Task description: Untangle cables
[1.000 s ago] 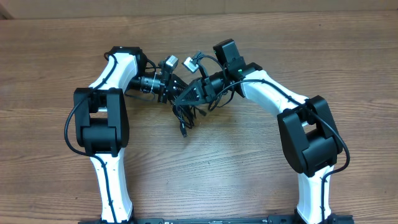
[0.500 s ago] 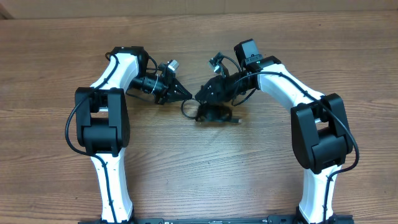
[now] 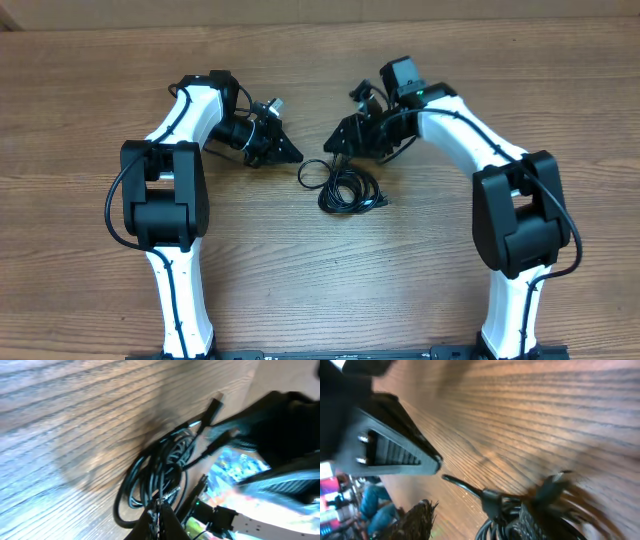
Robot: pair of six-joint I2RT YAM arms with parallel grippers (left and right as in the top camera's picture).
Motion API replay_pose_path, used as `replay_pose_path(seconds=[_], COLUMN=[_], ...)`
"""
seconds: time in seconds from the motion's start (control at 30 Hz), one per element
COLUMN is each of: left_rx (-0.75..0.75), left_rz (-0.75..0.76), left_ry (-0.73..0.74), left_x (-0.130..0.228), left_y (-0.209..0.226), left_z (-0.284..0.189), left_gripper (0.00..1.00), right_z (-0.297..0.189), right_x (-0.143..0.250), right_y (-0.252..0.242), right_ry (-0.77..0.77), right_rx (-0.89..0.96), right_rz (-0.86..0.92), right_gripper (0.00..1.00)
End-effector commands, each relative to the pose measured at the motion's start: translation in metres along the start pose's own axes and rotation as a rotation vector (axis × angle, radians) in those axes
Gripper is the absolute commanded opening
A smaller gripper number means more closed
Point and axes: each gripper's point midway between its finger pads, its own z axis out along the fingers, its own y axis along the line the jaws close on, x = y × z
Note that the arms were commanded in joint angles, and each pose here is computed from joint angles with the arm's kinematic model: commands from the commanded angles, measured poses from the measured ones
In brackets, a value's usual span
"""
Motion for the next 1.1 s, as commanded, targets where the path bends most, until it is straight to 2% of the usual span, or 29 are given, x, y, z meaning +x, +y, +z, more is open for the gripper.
replay_pose_path(seconds=[0.0, 0.13, 0.3, 0.37, 0.43, 0.6, 0.77, 0.9, 0.97, 1.07], left_rx=[-0.055, -0.177, -0.433, -0.503, -0.552, -0.66, -0.81, -0.817, -0.826, -0.843], left_rz=[0.043, 0.122, 0.275, 0.323, 0.381, 0.571, 0.647, 0.724, 0.737, 0.733], left_ry=[0.011, -0.023, -0.082, -0.079, -0.059, 0.061, 0.125, 0.19, 0.201, 0.189], left_x=[0.001, 0.0, 0.004, 0.009, 0.014, 0.032, 0.044, 0.058, 0.061, 0.058], left_y=[0.006, -0.001, -0.02, -0.028, -0.037, -0.049, -0.046, -0.046, -0.042, -0.032], left_z=[0.001, -0.014, -0.033, -0.03, -0.019, 0.021, 0.04, 0.06, 0.066, 0.071], left_gripper=[0.04, 0.04, 0.04, 0.05, 0.13, 0.29, 0.32, 0.37, 0.45, 0.47], right_z=[-0.047, -0.073, -0.092, -0.091, -0.087, -0.075, -0.066, -0.059, -0.054, -0.049], right_x=[-0.017, -0.006, 0.009, 0.012, 0.018, 0.032, 0.042, 0.048, 0.052, 0.056], right_y=[0.0, -0.054, -0.091, -0.093, -0.097, -0.108, -0.127, -0.144, -0.149, -0.154], right_ry=[-0.087, -0.099, -0.093, -0.087, -0.074, -0.054, -0.07, -0.106, -0.113, -0.114], right_rx=[0.041, 0.227, 0.325, 0.327, 0.328, 0.336, 0.369, 0.407, 0.405, 0.405], right_rz=[0.055, 0.28, 0.412, 0.42, 0.443, 0.525, 0.581, 0.655, 0.682, 0.689], right_gripper=[0.55, 0.59, 0.63, 0.75, 0.79, 0.7, 0.67, 0.68, 0.68, 0.68])
